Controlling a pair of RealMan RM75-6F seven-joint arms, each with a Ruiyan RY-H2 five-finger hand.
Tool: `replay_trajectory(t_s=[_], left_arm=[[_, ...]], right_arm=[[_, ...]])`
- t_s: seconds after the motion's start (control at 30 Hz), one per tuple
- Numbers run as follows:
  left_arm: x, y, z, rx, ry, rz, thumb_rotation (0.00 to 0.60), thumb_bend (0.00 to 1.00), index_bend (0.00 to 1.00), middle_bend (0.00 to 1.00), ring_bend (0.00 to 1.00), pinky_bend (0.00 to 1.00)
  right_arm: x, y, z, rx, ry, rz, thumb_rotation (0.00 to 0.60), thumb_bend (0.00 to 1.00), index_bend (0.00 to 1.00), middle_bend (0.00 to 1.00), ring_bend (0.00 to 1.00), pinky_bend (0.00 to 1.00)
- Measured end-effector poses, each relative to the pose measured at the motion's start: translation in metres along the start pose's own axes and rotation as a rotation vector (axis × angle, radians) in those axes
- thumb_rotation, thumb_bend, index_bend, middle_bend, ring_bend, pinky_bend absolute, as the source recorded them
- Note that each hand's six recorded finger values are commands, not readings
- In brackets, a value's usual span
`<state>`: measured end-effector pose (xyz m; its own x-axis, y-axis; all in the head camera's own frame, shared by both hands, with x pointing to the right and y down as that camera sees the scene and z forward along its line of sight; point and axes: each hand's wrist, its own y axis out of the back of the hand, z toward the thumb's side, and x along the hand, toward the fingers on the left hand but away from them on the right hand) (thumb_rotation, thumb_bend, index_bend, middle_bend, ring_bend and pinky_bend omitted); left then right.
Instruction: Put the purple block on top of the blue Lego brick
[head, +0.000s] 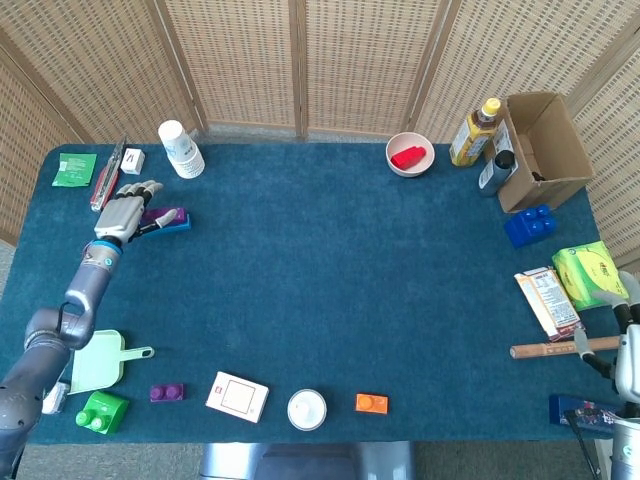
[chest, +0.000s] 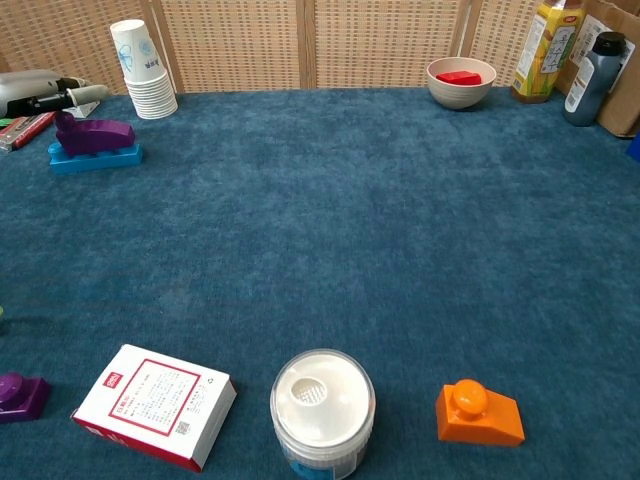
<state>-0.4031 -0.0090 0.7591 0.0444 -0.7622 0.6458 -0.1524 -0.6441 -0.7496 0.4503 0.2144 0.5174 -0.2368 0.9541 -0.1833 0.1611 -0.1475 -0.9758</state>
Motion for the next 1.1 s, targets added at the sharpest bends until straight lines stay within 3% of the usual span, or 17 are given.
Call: replay_trajectory(t_s=[1.1], left_arm=[[0.010,-0.021,0.007,0.144,0.058,-0.057,0.000,0.20,0.06,0.00,0.00,0.00]], right_arm=[[0.004,0.007,-0.006,-0.007,-0.020,-0.020,0.600,0.28,0.31,0.14,0.00,0.00]])
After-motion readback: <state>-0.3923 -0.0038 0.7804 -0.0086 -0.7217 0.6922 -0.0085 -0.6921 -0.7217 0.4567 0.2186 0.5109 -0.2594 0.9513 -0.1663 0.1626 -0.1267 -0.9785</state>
